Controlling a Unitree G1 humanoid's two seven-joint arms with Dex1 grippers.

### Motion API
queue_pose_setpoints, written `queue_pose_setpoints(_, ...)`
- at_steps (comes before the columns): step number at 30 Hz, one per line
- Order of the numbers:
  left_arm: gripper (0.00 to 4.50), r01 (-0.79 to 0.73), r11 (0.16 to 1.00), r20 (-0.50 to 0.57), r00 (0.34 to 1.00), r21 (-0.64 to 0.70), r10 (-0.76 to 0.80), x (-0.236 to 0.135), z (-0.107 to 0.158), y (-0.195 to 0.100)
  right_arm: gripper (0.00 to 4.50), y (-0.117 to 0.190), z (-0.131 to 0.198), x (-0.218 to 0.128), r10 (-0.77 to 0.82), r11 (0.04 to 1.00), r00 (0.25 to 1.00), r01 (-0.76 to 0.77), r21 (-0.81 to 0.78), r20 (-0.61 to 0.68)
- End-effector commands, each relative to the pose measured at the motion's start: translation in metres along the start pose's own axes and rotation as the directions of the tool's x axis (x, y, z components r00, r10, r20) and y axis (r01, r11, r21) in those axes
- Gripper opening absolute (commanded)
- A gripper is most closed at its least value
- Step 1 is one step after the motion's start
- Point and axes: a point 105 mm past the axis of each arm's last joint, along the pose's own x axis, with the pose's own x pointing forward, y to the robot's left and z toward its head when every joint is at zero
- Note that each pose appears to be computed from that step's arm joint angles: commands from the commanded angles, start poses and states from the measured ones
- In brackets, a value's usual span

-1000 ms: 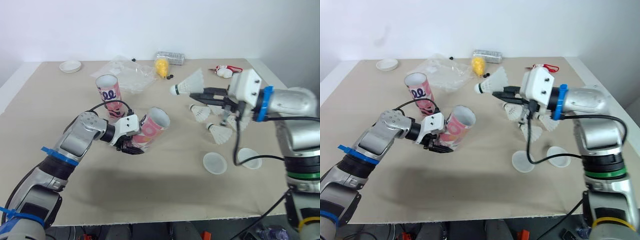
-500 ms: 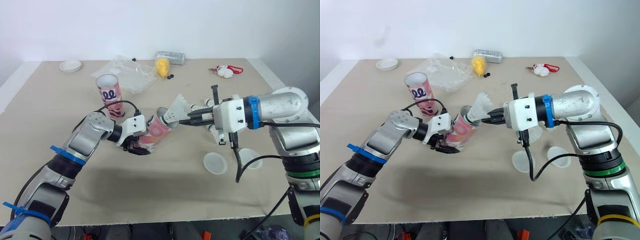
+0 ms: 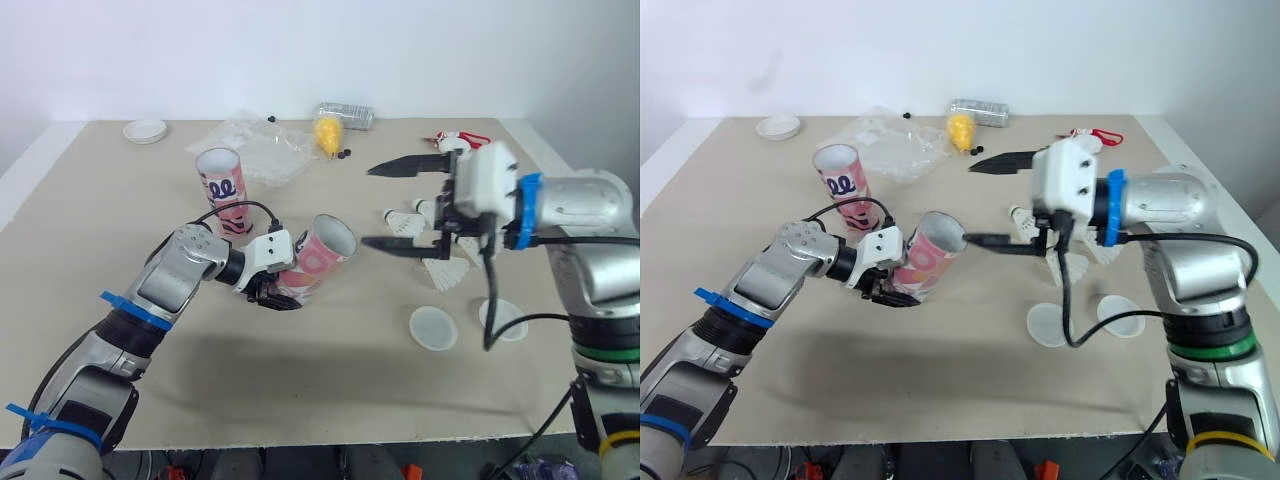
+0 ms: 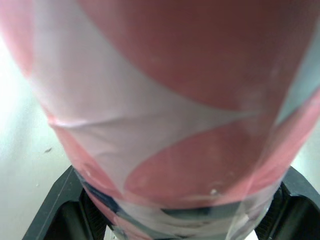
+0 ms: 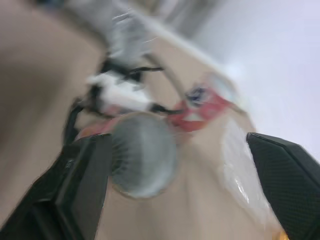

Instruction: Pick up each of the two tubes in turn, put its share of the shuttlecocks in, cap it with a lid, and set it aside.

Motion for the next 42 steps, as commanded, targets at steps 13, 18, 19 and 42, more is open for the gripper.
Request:
queue_pose_setpoints(13, 3.06, -0.007, 0.998, 0.032, 0.999, 0.065, 0.005, 0.009, 0.019, -0.001, 4.42, 0.044, -0.098, -0.09, -0.457, 0.678, 0.823, 0.567, 0.468, -0.336)
queue_pose_setpoints(18, 3.06, -0.008, 0.998, 0.05, 0.999, 0.055, 0.006, 0.017, 0.028, -0.002, 4.42, 0.057, -0.125, -0.091, -0.444, 0.653, 0.803, 0.593, 0.471, -0.397)
queue_pose_setpoints(19, 3.06, -0.006, 0.998, 0.054, 0.999, 0.056, 0.003, 0.018, 0.03, -0.003, 4.42, 0.056, -0.129, -0.09, -0.449, 0.646, 0.799, 0.6, 0.472, -0.401)
queue_pose_setpoints(42, 3.06, -0.019, 0.998, 0.041, 0.999, 0.056, 0.017, 0.023, 0.026, -0.008, 3.59, 0.023, -0.177, -0.057, -0.496, 0.647, 0.752, 0.654, 0.392, -0.435)
